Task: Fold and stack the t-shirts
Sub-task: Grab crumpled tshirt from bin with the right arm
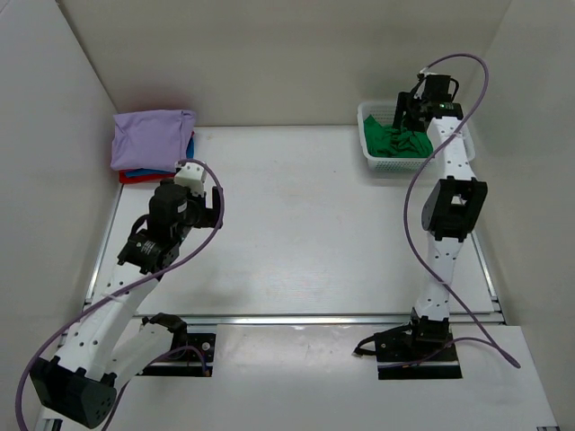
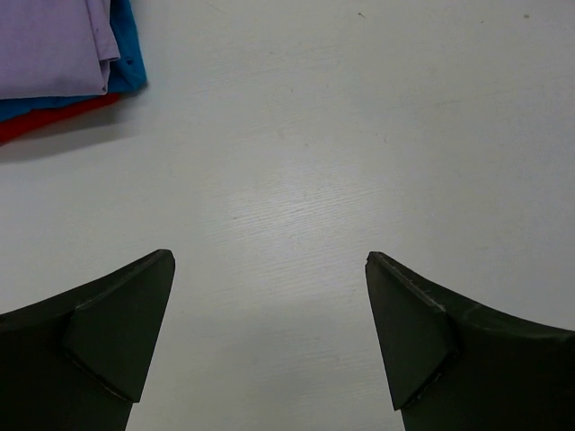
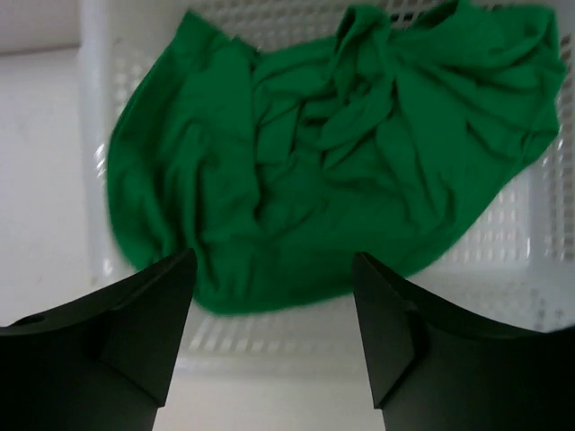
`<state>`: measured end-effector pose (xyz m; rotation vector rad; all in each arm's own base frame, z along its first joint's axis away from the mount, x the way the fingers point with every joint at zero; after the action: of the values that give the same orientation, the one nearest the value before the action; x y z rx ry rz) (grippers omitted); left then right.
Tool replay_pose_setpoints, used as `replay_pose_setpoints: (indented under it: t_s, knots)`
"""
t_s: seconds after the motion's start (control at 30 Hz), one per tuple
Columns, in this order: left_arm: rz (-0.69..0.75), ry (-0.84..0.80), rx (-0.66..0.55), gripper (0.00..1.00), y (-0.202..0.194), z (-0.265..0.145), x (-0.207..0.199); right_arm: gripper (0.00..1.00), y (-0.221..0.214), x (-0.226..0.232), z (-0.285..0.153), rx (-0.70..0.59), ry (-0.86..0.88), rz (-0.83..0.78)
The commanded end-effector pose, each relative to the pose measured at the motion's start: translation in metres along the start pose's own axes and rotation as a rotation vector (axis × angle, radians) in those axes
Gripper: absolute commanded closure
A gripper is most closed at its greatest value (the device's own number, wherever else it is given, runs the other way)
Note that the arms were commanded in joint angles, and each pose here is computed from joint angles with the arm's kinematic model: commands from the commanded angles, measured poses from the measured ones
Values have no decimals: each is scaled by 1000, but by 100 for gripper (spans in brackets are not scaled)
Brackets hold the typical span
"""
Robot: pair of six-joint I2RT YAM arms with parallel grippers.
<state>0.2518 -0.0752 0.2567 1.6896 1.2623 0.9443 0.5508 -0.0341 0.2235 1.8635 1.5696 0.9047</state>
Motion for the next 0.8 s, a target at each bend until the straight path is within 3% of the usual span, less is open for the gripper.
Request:
replay_pose_setpoints:
  t_s: [0.0,0.23,0.37,0.6,0.73,0.77]
  knots:
    - [11,47,3,1,4,-3,6,32,12,-22,34,-7,-70,5]
    - [53,96,15,1,2,1,8,26,-21,-49,90,41,-107,34]
    - [111,143,22,1,-6,3,11,15,-48,-52,112,105,-125,34]
    - [125,153,3,1,-8,3,10,17,-42,-50,110,99,-88,37]
    - [132,157,-3,1,-7,3,11,40,-46,-48,116,105,-11,63]
    - [137,161,-3,1,-7,3,11,66,-45,-48,114,104,-2,70]
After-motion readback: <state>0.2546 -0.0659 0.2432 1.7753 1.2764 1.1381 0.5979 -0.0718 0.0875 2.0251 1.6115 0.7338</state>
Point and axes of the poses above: each gripper's point midway between its finger pads, its own z axis out along the fingers, its own x axis along the line the jaws close on, y = z × x, the point moved 5 cm from there along -z, back along the fingers, and after that the axes turned 4 degrees about z, right-handed, at the moved point
